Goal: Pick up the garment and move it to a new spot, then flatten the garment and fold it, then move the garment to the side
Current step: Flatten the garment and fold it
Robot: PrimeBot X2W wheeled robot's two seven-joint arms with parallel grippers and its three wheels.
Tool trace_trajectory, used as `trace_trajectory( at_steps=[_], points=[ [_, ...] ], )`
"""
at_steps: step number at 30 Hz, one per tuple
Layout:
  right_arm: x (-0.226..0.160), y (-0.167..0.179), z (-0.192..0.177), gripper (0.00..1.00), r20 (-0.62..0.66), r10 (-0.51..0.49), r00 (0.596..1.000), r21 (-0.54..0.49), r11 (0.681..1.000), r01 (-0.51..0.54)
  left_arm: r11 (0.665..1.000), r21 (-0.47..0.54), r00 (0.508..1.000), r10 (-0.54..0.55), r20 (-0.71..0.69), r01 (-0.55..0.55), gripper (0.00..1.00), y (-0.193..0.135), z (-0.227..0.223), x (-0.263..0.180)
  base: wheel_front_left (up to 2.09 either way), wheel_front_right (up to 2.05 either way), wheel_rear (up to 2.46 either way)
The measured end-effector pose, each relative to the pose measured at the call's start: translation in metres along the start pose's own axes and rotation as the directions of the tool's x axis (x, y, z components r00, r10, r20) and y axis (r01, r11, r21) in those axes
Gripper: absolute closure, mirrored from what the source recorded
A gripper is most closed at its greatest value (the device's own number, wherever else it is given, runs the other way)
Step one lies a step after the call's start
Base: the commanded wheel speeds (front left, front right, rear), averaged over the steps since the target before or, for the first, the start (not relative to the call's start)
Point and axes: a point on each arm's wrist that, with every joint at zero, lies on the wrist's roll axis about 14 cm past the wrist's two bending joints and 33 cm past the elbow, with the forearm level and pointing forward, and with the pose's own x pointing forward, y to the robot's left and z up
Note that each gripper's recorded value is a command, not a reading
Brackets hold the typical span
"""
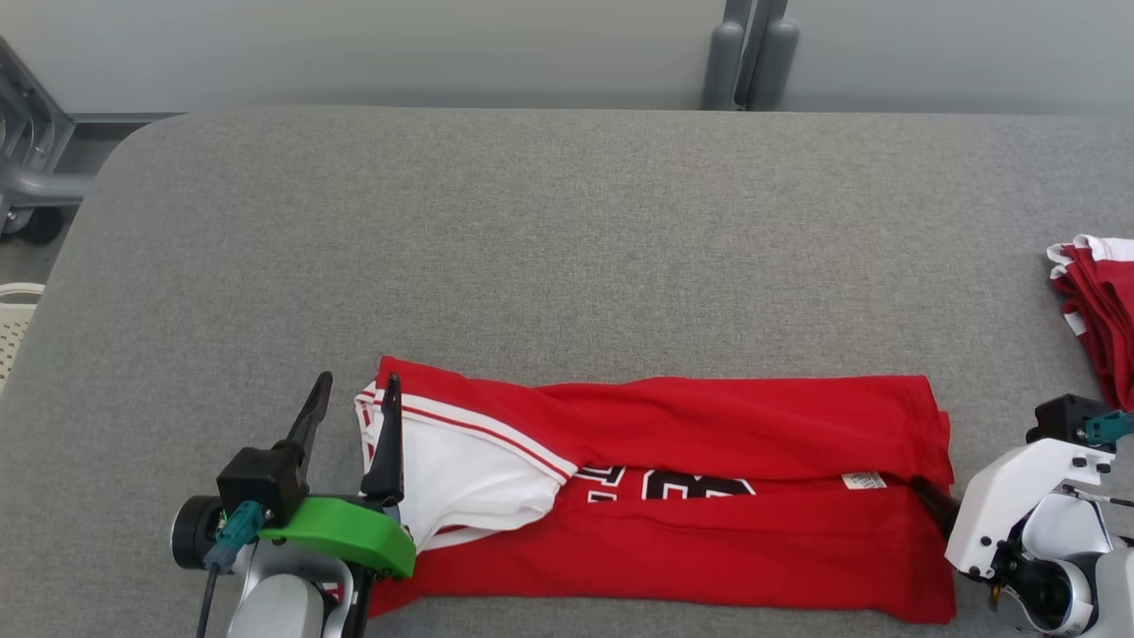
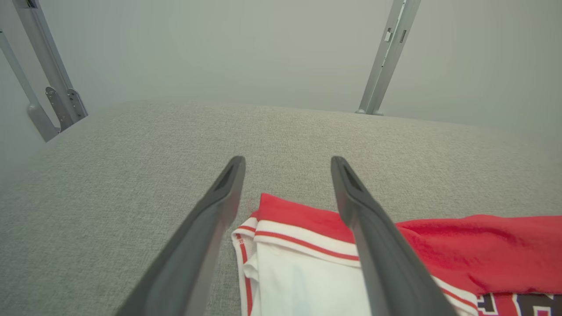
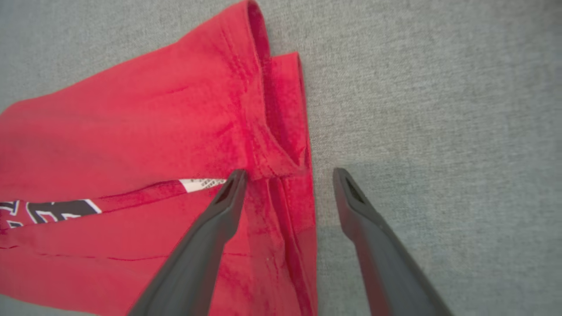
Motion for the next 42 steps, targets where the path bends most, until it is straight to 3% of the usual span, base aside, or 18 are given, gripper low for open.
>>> trace_trajectory(
  at_steps=[13,15,16,17,18,19,42],
  points=[
    [0.016,0.003,-0.009,0.01,-0.048,0.013,0.999,0.021,1.000,-0.012,1.000,0.000,1.000,0.008,-0.012,-0.008,0.00,0.004,-0.004,0.004,0.00,0.00,0.00],
    [0.019,0.004,-0.010,0.46,-0.059,0.016,0.998,0.023,1.000,-0.015,1.000,-0.001,1.000,0.011,-0.015,-0.011,0.00,0.005,-0.005,0.003,0.00,0.00,0.00],
    [0.020,0.004,-0.012,0.59,-0.064,0.018,0.998,0.025,1.000,-0.016,1.000,-0.001,1.000,0.012,-0.016,-0.012,0.00,0.006,-0.005,0.003,0.00,0.00,0.00],
    [0.021,0.003,-0.013,0.64,-0.071,0.017,0.997,0.026,1.000,-0.015,1.000,-0.001,1.000,0.015,-0.016,-0.015,0.00,0.007,-0.005,0.003,0.00,0.00,0.00],
    [0.022,0.003,-0.013,0.78,-0.075,0.017,0.997,0.026,1.000,-0.015,1.000,-0.001,1.000,0.017,-0.016,-0.017,0.00,0.008,-0.005,0.003,0.00,0.00,0.00],
    [0.023,0.004,-0.014,0.99,-0.081,0.018,0.997,0.025,1.000,-0.016,1.000,-0.001,1.000,0.019,-0.016,-0.019,0.00,0.009,-0.005,0.003,0.00,0.00,0.00],
    [0.020,0.002,0.000,1.00,-0.032,0.002,0.999,0.036,0.999,-0.001,1.000,0.004,1.000,0.017,0.011,-0.017,0.00,0.008,0.005,0.002,0.00,0.00,0.00]
  ],
)
